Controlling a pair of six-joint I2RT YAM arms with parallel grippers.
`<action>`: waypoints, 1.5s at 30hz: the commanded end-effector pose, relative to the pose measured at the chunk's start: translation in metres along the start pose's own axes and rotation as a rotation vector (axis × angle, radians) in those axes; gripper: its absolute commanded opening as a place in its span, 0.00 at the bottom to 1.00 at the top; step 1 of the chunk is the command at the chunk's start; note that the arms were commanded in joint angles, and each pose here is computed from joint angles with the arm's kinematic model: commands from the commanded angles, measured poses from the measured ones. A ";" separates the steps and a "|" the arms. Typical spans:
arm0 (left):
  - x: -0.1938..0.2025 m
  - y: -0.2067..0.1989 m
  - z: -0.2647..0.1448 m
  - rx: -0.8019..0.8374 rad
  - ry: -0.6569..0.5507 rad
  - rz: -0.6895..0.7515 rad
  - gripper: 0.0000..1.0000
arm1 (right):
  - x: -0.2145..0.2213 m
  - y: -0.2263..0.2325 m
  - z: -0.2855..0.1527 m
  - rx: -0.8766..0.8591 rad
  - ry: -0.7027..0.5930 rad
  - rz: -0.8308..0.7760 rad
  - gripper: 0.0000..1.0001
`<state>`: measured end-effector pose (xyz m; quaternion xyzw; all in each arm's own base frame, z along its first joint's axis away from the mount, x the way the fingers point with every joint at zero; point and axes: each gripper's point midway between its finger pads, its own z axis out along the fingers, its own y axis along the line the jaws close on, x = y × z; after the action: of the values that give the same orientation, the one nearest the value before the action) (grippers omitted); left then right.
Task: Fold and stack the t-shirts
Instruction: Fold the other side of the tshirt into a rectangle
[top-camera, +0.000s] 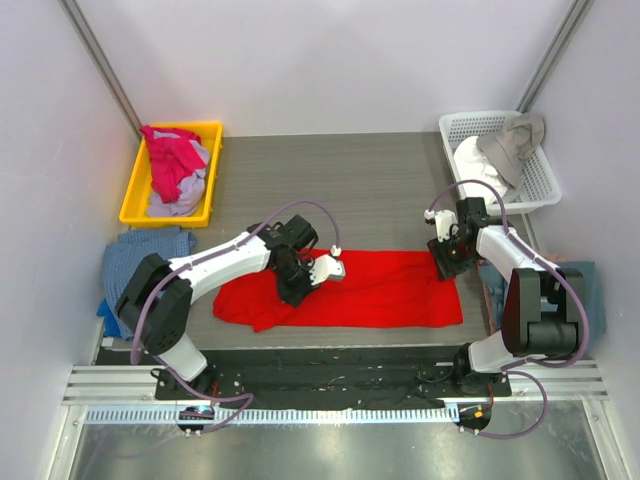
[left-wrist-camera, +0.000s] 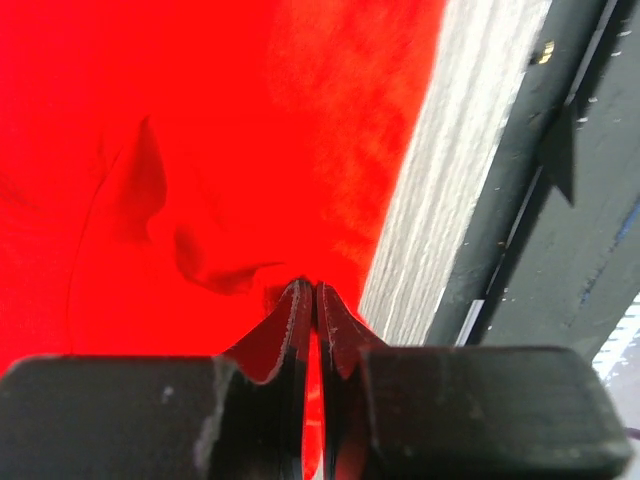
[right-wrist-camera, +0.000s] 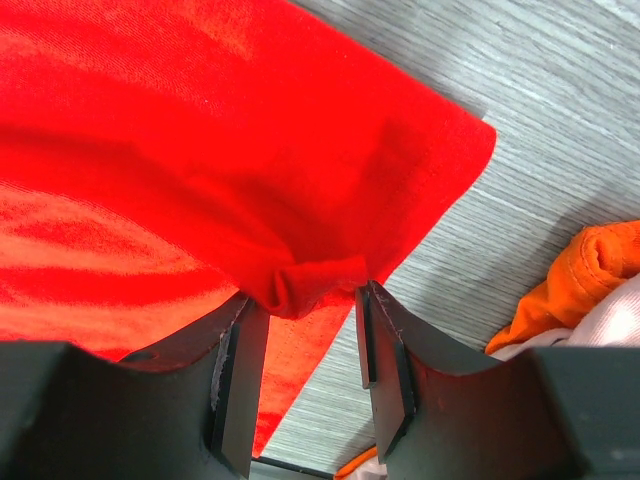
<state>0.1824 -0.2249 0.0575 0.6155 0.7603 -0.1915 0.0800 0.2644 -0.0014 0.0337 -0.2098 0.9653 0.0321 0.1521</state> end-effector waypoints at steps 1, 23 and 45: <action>-0.021 -0.015 -0.010 0.069 -0.058 0.080 0.13 | -0.017 -0.004 -0.014 0.027 -0.057 -0.002 0.47; -0.005 -0.027 -0.017 0.043 -0.082 0.132 0.23 | -0.013 0.000 -0.005 0.017 -0.043 0.002 0.46; 0.025 -0.044 0.019 0.172 0.011 0.125 0.47 | -0.018 0.001 -0.010 0.021 -0.060 0.017 0.57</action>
<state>0.1302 -0.2105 0.0459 0.6580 0.7129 -0.2409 0.0281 0.2659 0.0033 0.0341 -0.2018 0.9665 0.0342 0.1547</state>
